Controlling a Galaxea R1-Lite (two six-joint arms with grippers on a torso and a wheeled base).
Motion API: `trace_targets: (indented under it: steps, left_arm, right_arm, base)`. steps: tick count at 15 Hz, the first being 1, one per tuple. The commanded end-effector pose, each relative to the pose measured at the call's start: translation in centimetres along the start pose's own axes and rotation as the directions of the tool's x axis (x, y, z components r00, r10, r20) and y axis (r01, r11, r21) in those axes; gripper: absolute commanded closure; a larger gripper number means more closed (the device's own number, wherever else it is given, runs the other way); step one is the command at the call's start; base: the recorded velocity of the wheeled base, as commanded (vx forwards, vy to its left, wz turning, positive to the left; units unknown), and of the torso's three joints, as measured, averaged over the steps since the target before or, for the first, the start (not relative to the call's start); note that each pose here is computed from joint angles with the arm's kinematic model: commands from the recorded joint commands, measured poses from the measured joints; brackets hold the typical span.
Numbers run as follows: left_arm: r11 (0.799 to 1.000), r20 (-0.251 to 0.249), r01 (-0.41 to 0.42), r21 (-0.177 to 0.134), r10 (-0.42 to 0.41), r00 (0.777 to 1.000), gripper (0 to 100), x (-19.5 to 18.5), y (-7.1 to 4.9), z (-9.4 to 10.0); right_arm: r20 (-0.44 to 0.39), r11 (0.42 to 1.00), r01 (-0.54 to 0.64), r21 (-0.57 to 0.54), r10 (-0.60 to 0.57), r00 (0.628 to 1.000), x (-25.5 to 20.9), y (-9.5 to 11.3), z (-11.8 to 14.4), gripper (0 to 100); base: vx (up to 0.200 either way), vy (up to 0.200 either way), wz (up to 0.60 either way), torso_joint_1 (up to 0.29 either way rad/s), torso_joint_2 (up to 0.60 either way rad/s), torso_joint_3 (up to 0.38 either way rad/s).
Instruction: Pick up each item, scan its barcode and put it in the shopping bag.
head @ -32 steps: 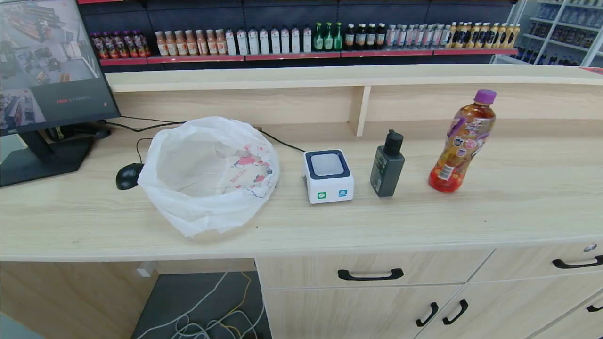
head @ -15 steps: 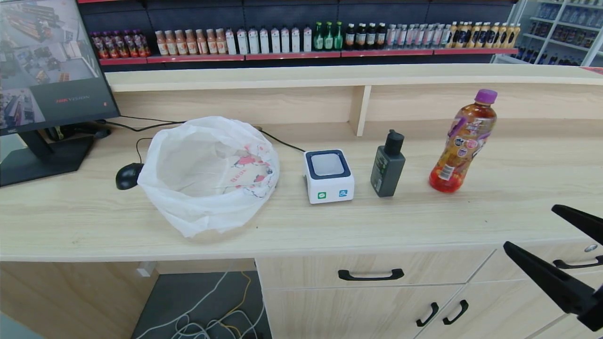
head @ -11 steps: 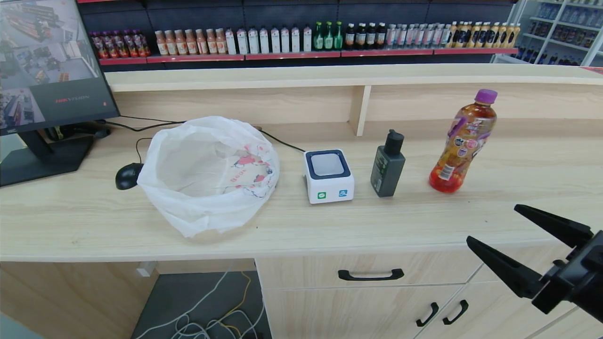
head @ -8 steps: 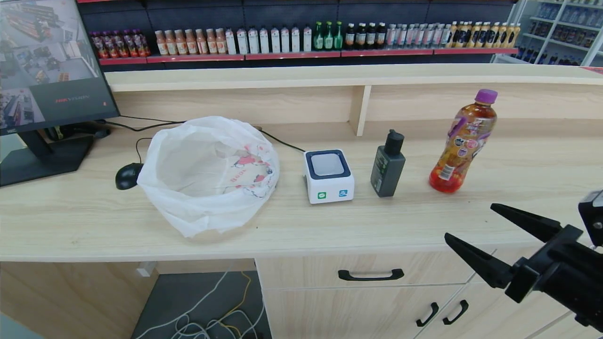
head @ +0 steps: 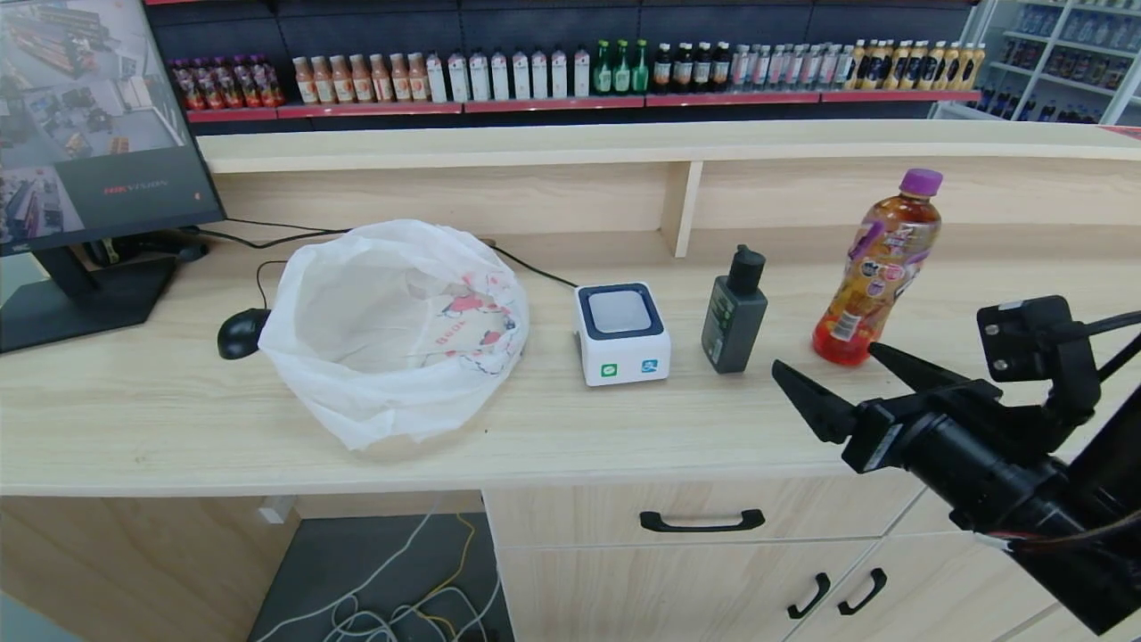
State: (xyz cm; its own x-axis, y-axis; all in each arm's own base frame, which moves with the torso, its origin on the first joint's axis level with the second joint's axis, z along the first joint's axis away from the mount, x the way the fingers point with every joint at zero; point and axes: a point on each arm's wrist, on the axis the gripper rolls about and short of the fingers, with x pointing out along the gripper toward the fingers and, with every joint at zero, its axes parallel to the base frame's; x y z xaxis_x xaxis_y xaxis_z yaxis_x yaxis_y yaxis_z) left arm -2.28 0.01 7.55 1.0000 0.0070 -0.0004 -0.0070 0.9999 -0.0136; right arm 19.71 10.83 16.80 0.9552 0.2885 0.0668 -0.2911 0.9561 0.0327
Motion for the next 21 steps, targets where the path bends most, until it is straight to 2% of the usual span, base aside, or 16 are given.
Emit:
trace_targets:
  steps: [1, 6, 21]
  left_arm:
    - [1.000, 0.000, -0.001, 0.000, 0.001, 1.000, 0, 0.0, 0.0, 0.0]
    - [1.000, 0.000, -0.001, 0.000, 0.001, 1.000, 0, 0.0, 0.0, 0.0]
    - [1.000, 0.000, -0.001, 0.000, 0.001, 1.000, 0, 0.0, 0.0, 0.0]
  right_arm:
    - [-0.016, 1.000, 0.000, 0.003, 0.000, 1.000, 1.7, 0.8, -0.6, 0]
    - [0.009, 0.997, 0.082, -0.007, -0.082, 0.997, 4.0, -0.9, -0.9, 0]
    - [0.064, 0.997, 0.073, -0.038, -0.070, 0.996, 11.9, 0.7, -2.4, 0]
  base:
    - [0.000, 0.000, 0.00, 0.000, 0.00, 0.000]
    - [0.000, 0.000, 0.00, 0.000, 0.00, 0.000]
    - [0.000, 0.000, 0.00, 0.000, 0.00, 0.000]
